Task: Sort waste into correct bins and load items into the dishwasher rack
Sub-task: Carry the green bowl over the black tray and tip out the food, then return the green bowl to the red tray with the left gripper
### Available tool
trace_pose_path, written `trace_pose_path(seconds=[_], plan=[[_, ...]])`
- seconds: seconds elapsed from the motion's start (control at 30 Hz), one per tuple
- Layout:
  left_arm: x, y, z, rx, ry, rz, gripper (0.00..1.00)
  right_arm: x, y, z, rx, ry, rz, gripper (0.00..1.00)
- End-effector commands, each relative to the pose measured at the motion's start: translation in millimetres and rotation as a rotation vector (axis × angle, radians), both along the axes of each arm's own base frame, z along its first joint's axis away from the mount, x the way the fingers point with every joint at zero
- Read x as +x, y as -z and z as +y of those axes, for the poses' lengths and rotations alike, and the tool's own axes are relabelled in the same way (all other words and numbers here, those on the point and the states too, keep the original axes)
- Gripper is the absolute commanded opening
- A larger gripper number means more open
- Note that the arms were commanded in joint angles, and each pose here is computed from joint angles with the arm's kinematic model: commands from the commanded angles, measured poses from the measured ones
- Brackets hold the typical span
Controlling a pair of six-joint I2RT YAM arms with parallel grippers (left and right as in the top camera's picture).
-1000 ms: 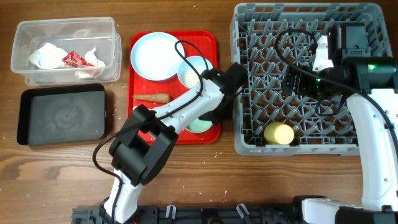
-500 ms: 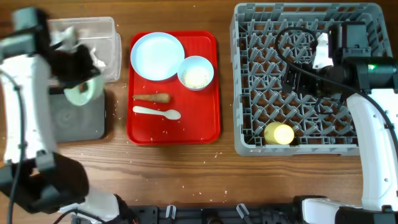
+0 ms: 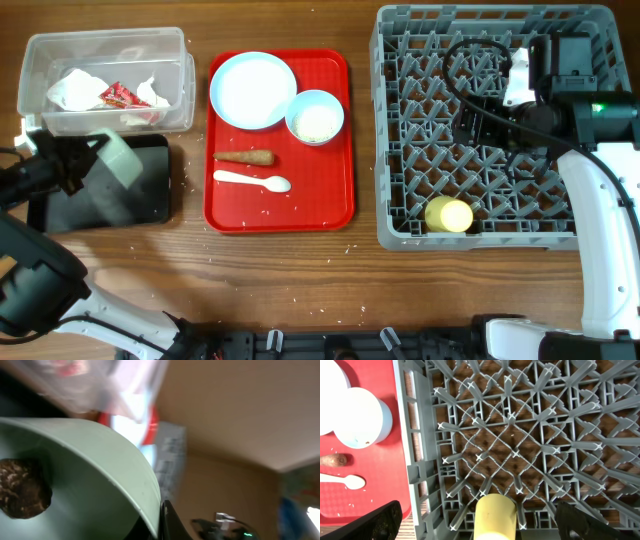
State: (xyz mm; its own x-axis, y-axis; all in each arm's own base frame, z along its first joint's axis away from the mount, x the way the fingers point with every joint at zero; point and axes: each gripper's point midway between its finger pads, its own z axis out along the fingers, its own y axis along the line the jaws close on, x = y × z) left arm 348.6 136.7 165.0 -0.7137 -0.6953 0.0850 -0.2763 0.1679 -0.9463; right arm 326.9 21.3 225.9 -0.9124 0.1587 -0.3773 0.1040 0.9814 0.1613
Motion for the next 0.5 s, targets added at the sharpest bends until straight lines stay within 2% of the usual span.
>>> trace_pose_path(seconds=[0.0,0.1,0.13,0.23,0.37,0.47], plan=[[5.9,-29.9,11.0,-0.166,-0.087,-0.113,0.04,0.4,-4.6,2.0,0.004,-0.017,-0.013,0.99],[0.9,-32.6,22.2,-0.246,-0.144,-0.058,0.04,0.6,-4.7,2.0,0.004,-0.016,-0.014,0.99],[-0.5,-41.7,26.8,-0.308,-0.173,-0.070,0.04,0.5,-4.6,1.9,0.003,-0.017,-0.013,1.00],[-1.1,-52.4,32.1,-0.372,-0.201,-0.097,0.04,0.2,-3.6,2.0,0.003,-0.017,-0.011,0.99],[-1.1,-52.3,32.1,-0.375,-0.202,-0.093,0.04,-0.5,0.3,1.9,0.003,-0.017,0.001,1.00],[1.8,-47.0,21.6,-0.283,-0.153,-0.107,0.04,0.2,-0.1,1.9,0.003,-0.017,-0.003,1.00]])
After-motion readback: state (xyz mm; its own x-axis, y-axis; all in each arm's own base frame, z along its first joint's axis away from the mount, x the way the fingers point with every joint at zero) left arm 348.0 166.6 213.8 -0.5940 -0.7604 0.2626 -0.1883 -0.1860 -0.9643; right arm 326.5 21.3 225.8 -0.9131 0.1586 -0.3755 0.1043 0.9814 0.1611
